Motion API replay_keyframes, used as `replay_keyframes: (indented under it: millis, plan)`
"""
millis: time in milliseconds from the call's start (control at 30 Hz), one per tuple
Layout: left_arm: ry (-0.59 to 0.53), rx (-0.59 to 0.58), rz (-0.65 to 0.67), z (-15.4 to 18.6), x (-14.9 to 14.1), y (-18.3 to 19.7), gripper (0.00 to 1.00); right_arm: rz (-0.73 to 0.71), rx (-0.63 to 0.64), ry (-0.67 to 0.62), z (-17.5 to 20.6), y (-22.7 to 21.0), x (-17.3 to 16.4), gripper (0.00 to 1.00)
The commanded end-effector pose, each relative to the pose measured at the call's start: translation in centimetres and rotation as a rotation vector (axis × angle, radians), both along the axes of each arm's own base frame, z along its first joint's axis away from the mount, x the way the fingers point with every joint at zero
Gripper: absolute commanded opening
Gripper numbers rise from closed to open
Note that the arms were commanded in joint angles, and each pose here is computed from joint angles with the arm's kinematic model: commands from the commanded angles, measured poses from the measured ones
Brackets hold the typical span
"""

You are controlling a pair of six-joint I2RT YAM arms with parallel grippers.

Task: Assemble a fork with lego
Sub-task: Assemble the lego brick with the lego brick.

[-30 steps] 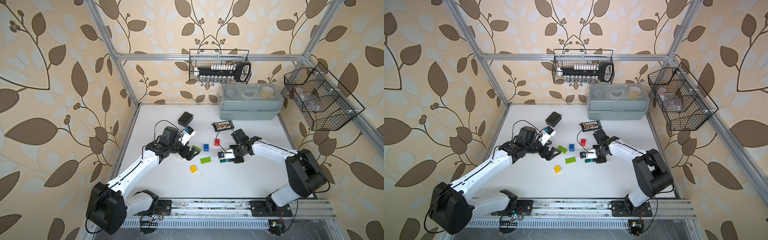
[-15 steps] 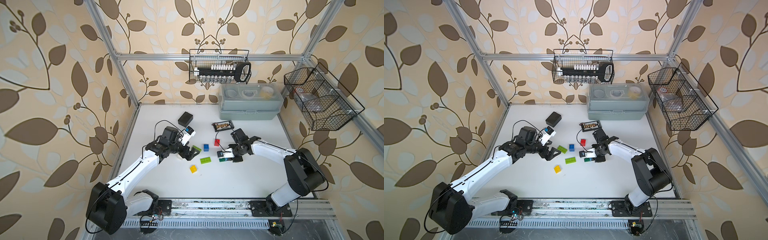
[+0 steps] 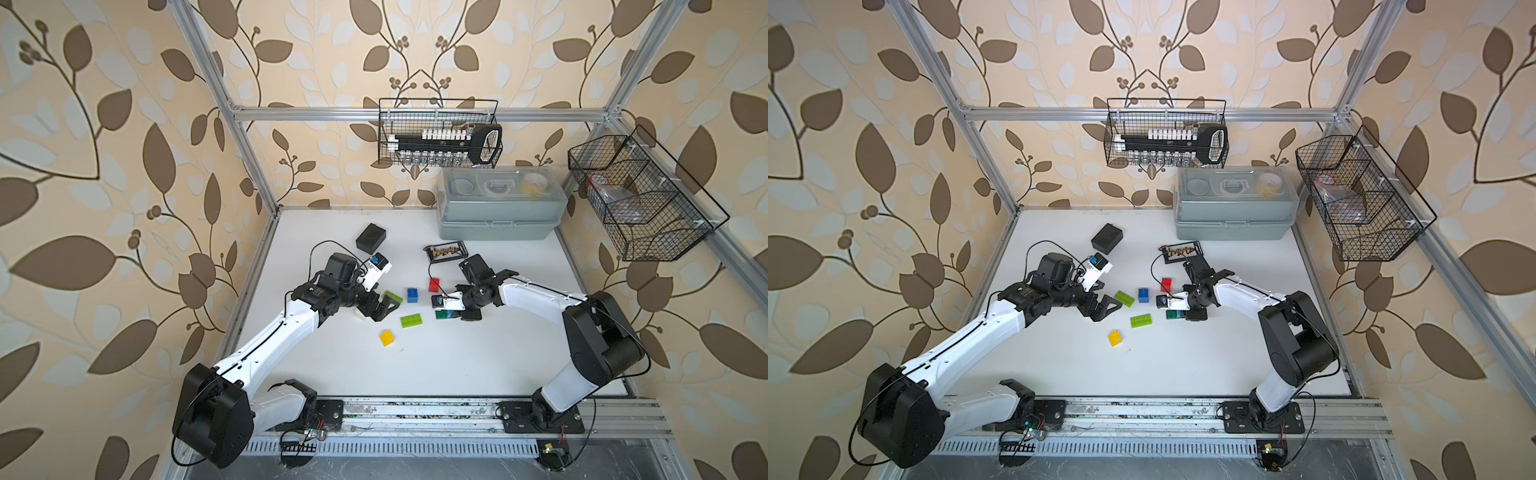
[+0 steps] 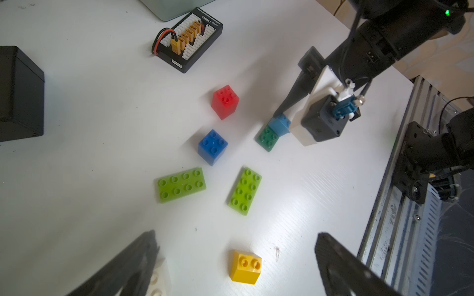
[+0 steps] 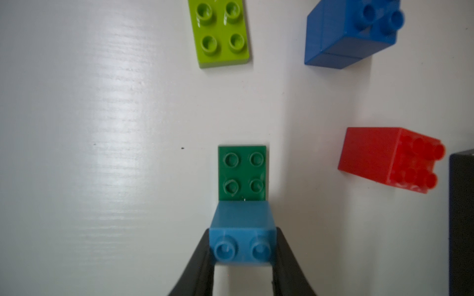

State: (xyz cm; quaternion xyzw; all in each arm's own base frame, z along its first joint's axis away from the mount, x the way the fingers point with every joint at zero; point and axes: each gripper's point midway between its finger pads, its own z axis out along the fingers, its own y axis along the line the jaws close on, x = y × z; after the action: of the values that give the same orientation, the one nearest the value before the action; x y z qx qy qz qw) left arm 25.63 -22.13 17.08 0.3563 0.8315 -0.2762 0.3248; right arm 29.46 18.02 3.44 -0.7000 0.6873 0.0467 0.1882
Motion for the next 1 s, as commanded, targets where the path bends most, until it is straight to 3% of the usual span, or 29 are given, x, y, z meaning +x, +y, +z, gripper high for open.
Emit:
replay_keyframes:
  millis: [0,400,967]
  plan:
    - [-0.024,-0.020,-0.048,1.0,0.0,-0.9,0.99,-0.129,-0.158,0.205,-3.8,-4.0,-4.5,0.00]
    - [-0.023,-0.026,-0.056,1.7,0.0,-1.0,0.99,-0.237,-0.097,0.222,-3.8,-4.5,-4.9,0.02]
    - [-0.020,-0.006,-0.081,1.4,0.4,-1.4,0.99,-0.108,-0.166,0.232,-4.3,-5.5,-3.6,0.01]
